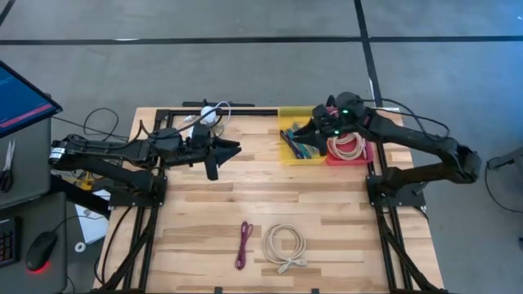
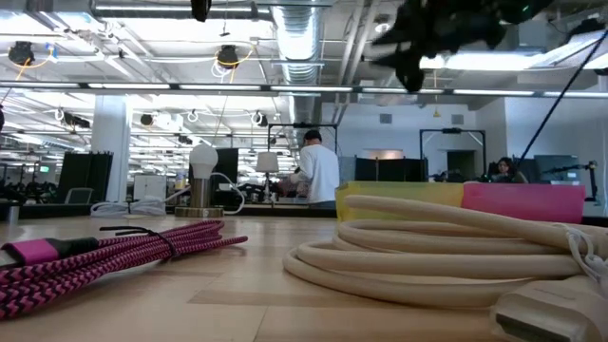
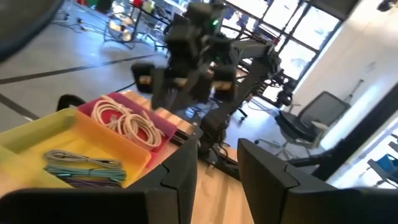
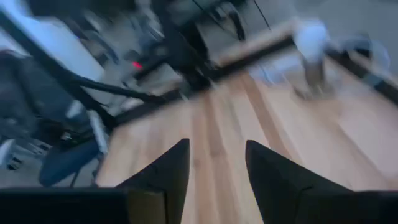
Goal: Pick & Place USB Port
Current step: Put the white HDMI cable into the red bin
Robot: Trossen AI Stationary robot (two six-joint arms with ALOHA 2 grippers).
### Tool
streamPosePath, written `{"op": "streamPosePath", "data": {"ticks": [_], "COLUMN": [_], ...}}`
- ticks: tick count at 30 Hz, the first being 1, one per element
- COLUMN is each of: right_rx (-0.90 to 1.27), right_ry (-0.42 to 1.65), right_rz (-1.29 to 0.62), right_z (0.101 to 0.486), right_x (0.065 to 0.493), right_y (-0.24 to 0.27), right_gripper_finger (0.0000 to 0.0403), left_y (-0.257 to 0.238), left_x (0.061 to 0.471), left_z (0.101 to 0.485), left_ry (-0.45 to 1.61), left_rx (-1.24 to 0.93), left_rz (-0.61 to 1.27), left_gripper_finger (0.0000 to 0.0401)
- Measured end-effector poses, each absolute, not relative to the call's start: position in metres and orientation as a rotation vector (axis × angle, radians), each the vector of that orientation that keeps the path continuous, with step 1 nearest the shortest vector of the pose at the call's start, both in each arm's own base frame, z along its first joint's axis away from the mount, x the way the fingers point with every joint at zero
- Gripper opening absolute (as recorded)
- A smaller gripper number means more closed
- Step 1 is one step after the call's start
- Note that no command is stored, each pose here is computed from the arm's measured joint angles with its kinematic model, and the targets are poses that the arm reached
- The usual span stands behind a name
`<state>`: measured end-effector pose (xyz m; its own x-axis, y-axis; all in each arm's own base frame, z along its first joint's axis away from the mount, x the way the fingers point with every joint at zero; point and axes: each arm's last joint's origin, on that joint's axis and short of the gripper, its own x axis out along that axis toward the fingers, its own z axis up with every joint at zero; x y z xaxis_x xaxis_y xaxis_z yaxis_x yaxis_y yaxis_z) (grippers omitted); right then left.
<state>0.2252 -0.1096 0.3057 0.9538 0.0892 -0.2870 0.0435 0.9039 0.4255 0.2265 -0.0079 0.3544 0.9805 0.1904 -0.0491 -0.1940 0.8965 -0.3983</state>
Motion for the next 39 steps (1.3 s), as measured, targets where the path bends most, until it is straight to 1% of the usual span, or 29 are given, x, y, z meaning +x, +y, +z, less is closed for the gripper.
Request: {"op": "streamPosePath", "data": {"ticks": [4,8,16,21,28,34,39], "right_rx": [0.36,0.327,0.279,0.317,0.373,0.426,0.47], "right_ry": [0.179,0.081,0.003,0.022,0.069,0.101,0.247], "right_rz": [0.103,0.156,0.212,0.188,0.256,0.337,0.288], "right_z": [0.335,0.356,0.373,0.37,0.367,0.367,0.352], "right_x": [0.208,0.191,0.17,0.172,0.176,0.177,0.179], "right_y": [-0.089,-0.071,-0.052,-0.053,-0.045,-0.026,-0.01], "right_gripper_finger": [0.0131,0.0119,0.0118,0.0115,0.0113,0.0113,0.0113], "left_y": [-0.009,-0.009,-0.008,-0.007,-0.015,-0.023,-0.026], "left_x": [0.227,0.227,0.227,0.227,0.226,0.226,0.225], "left_z": [0.355,0.355,0.356,0.359,0.361,0.362,0.362], "left_ry": [0.011,0.011,-0.001,-0.041,-0.055,-0.05,-0.05], "left_rx": [-0.415,-0.415,-0.416,-0.425,-0.421,-0.421,-0.43], "left_rz": [0.173,0.171,0.178,0.195,0.148,0.113,0.099], "left_gripper_finger": [0.0114,0.0114,0.0114,0.0114,0.0114,0.0114,0.0114]}}
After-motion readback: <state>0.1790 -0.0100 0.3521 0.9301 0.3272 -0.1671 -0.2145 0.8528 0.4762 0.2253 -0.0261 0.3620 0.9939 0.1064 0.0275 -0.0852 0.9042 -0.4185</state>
